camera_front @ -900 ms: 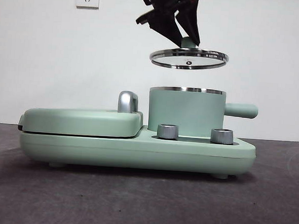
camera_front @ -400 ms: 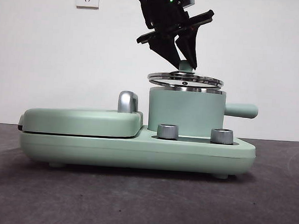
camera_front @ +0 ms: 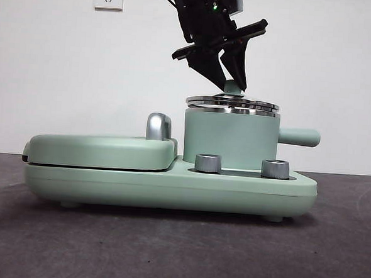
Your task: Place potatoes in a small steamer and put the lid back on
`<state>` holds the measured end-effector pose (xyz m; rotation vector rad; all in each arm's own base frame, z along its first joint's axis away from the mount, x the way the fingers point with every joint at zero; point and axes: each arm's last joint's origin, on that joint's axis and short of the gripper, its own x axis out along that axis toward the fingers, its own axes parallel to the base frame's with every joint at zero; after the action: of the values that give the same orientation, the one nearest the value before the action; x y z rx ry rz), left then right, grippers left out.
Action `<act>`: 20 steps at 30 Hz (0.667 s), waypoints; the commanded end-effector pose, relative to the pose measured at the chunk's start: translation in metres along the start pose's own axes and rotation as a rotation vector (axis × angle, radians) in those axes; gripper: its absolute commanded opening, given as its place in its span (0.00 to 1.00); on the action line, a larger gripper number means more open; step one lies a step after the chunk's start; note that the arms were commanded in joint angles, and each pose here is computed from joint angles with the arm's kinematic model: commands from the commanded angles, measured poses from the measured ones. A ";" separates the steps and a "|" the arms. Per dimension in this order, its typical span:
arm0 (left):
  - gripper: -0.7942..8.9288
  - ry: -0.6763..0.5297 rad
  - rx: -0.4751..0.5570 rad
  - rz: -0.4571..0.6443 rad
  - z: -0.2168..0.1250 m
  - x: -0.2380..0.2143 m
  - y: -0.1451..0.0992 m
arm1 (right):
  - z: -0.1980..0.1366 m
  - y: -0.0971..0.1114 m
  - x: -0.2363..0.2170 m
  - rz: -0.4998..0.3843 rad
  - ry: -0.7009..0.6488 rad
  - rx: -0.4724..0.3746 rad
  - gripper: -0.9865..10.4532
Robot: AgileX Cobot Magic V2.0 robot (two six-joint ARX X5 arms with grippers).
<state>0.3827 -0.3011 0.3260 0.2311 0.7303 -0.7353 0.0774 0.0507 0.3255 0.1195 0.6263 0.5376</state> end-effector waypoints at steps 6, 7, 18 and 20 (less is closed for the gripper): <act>0.13 -0.028 0.005 -0.012 0.005 0.005 -0.007 | 0.002 0.001 0.000 0.006 -0.009 0.009 0.39; 0.13 -0.025 0.004 -0.012 0.004 0.005 -0.007 | 0.002 0.001 0.000 0.006 -0.009 0.009 0.39; 0.13 0.018 0.005 -0.017 -0.003 0.019 -0.009 | 0.003 0.001 0.000 0.003 -0.010 0.009 0.39; 0.13 0.028 0.004 -0.018 -0.004 0.019 -0.009 | 0.003 0.001 0.000 0.003 -0.010 0.009 0.39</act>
<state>0.3818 -0.3054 0.3191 0.2347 0.7579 -0.7372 0.0775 0.0506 0.3255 0.1204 0.6262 0.5350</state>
